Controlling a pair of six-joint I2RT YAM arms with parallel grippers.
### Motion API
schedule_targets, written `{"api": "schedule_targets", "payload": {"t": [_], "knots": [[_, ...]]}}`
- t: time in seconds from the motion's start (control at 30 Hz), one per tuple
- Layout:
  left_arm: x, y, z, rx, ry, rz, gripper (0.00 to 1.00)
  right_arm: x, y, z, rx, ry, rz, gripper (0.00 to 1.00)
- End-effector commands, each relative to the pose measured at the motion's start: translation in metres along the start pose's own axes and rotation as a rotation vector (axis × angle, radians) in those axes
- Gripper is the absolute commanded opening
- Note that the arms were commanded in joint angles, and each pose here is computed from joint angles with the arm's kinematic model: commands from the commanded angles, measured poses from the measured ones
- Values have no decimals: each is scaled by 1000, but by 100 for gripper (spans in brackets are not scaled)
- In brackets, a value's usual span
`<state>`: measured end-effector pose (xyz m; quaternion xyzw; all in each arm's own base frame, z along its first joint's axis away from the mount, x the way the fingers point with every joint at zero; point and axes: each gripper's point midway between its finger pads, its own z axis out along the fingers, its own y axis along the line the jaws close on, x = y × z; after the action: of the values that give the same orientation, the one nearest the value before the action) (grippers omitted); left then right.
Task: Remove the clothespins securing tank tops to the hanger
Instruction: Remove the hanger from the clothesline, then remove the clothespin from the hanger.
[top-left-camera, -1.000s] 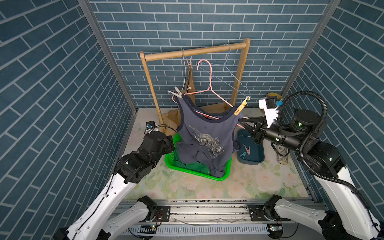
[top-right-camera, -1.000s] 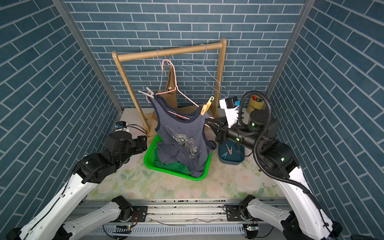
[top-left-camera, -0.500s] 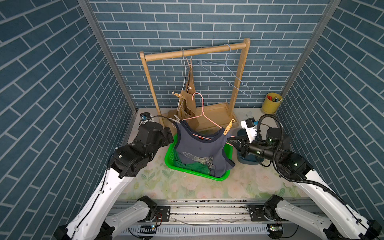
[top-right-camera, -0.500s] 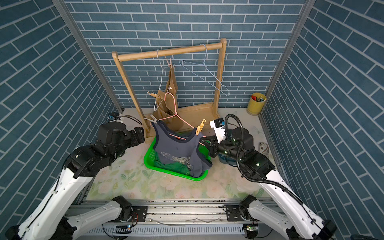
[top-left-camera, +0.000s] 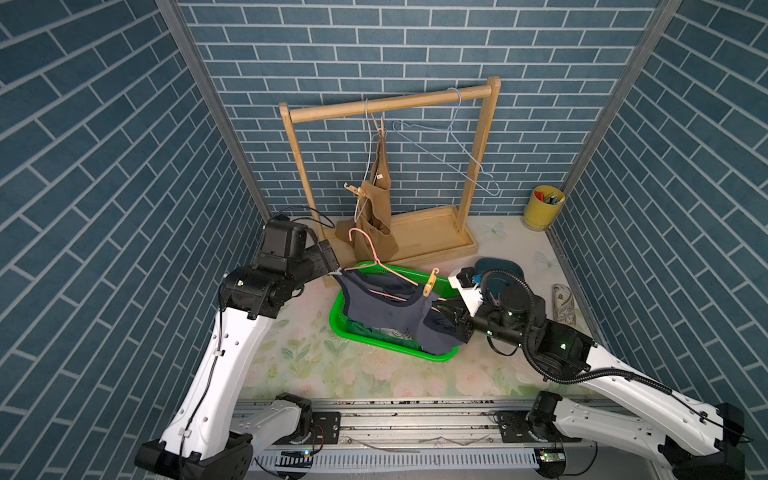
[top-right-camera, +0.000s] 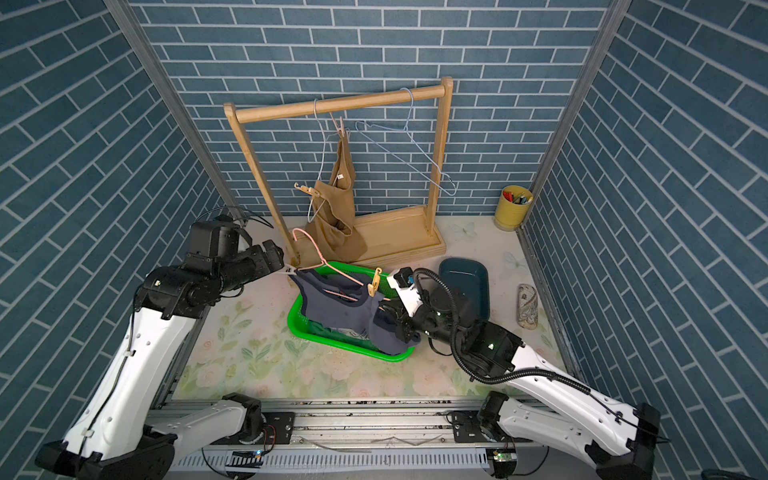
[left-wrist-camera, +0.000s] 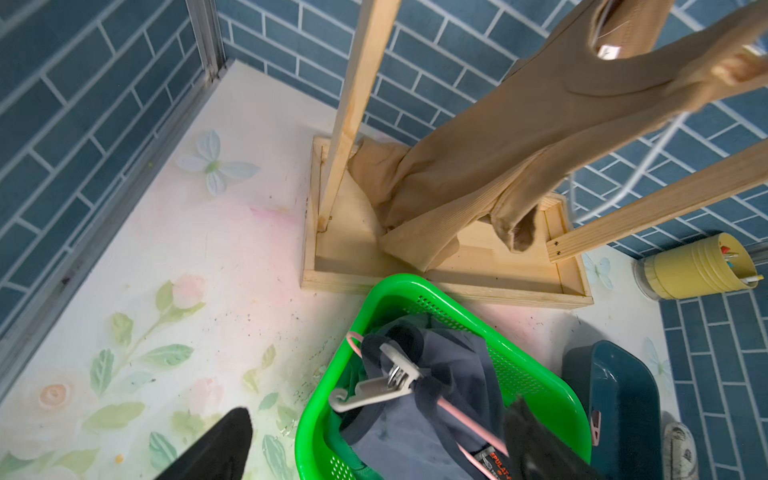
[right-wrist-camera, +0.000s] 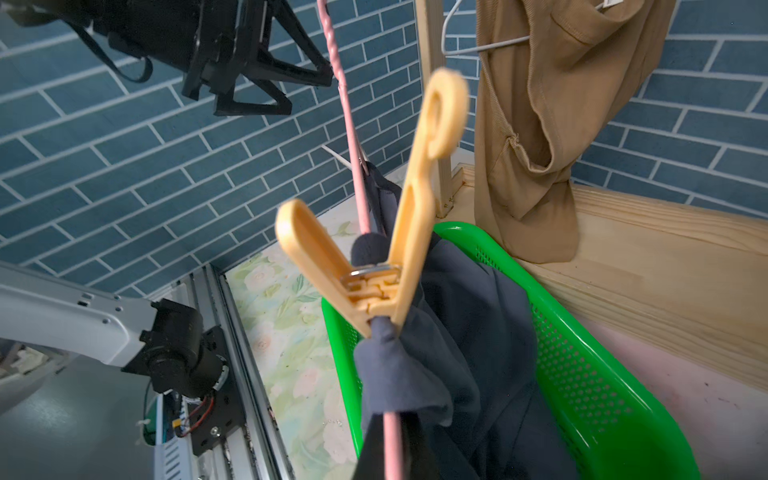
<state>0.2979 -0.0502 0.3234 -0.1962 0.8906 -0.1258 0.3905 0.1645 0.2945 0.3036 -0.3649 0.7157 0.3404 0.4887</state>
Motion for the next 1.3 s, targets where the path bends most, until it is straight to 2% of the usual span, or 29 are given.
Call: {"api": "schedule_targets", "payload": {"t": [0.0,0.17,0.37,0.57,0.8,1.07,1.27], "knots": [[7,-8,13,138,93,-104,95,-20,-2,3,111,-93,-162,0],[10,-3,29,221,160,-213,91,-19,10,9,168,-123,-261,0],[15,10,34,239,184,-263,83,-15,17,17,239,-127,-340,0],[19,19,38,263,204,-306,80,-17,21,19,270,-149,-372,0],[23,26,41,283,201,-346,79,-20,27,20,271,-154,-390,0],[14,19,51,370,163,-418,78,-17,39,31,265,-135,-425,0],[18,24,59,360,173,-436,64,-21,46,29,265,-163,-435,0]]}}
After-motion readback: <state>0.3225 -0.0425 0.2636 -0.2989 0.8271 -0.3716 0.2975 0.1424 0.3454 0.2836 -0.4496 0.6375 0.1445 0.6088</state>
